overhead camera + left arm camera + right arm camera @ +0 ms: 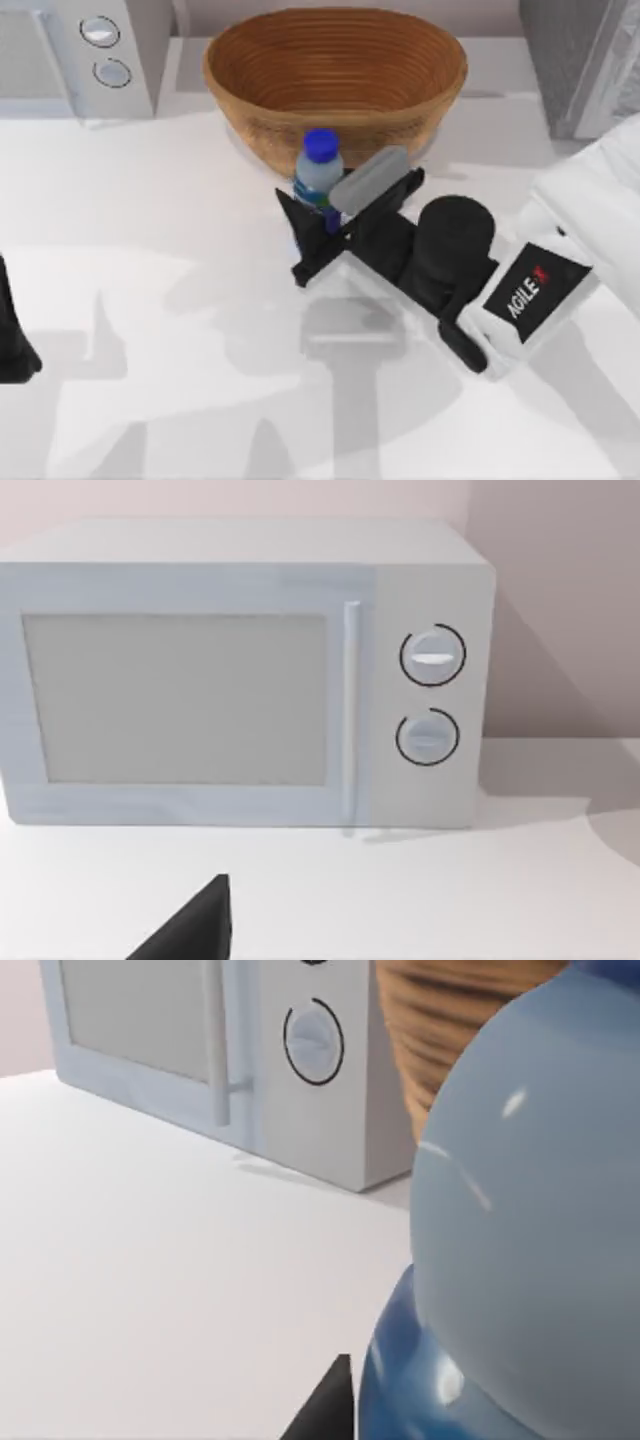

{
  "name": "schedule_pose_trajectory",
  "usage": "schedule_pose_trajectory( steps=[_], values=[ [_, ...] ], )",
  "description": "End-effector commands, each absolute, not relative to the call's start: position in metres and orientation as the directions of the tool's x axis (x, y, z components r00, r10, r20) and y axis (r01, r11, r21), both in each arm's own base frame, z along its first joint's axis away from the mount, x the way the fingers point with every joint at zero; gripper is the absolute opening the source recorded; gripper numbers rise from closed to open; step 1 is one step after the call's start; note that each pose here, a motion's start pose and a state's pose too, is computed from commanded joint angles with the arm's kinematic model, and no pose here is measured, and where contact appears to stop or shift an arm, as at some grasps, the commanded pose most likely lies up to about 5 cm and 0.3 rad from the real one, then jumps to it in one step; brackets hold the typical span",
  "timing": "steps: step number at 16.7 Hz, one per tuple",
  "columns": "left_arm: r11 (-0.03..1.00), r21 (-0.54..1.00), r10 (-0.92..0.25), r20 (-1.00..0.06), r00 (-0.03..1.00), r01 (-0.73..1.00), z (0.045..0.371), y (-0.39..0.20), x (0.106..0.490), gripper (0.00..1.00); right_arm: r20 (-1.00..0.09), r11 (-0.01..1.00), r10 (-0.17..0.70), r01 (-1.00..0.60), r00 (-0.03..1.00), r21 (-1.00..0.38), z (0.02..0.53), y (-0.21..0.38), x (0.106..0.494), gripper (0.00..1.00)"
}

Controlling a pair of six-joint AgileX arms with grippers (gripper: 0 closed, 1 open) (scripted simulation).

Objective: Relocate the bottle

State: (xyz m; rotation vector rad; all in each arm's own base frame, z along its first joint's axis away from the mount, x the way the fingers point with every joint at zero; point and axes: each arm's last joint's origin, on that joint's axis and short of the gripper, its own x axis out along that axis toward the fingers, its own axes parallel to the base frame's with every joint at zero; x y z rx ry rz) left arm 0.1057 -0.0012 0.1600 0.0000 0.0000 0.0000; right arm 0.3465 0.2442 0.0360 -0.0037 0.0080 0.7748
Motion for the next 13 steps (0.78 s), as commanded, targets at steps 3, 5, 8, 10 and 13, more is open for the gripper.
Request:
schedule_pose_trajectory(
  steps=[3, 5, 8, 10, 13],
  values=[
    [1.0, 0.0, 0.0, 0.0, 1.0, 0.0, 0.16, -0.001, 0.106, 1.0, -0.011, 0.714, 0.701, -0.701, 0.714, 0.004, 0.037, 0.186, 0.361, 0.0],
    [1.0, 0.0, 0.0, 0.0, 1.0, 0.0, 0.16, -0.001, 0.106, 1.0, -0.014, 0.714, 0.701, -0.7, 0.713, 0.009, 0.04, 0.133, 0.366, 0.0],
    [1.0, 0.0, 0.0, 0.0, 1.0, 0.0, 0.16, -0.001, 0.106, 1.0, -0.015, 0.715, 0.699, -0.699, 0.715, 0.016, 0.047, 0.047, 0.357, 0.0],
    [1.0, 0.0, 0.0, 0.0, 1.0, 0.0, 0.16, -0.001, 0.106, 1.0, -0.012, 0.716, 0.698, -0.698, 0.716, 0.018, 0.054, -0.002, 0.341, 0.0],
    [1.0, 0.0, 0.0, 0.0, 1.0, 0.0, 0.16, -0.001, 0.106, 1.0, -0.007, 0.717, 0.697, -0.697, 0.717, 0.013, 0.064, -0.053, 0.311, 0.0]
  ],
)
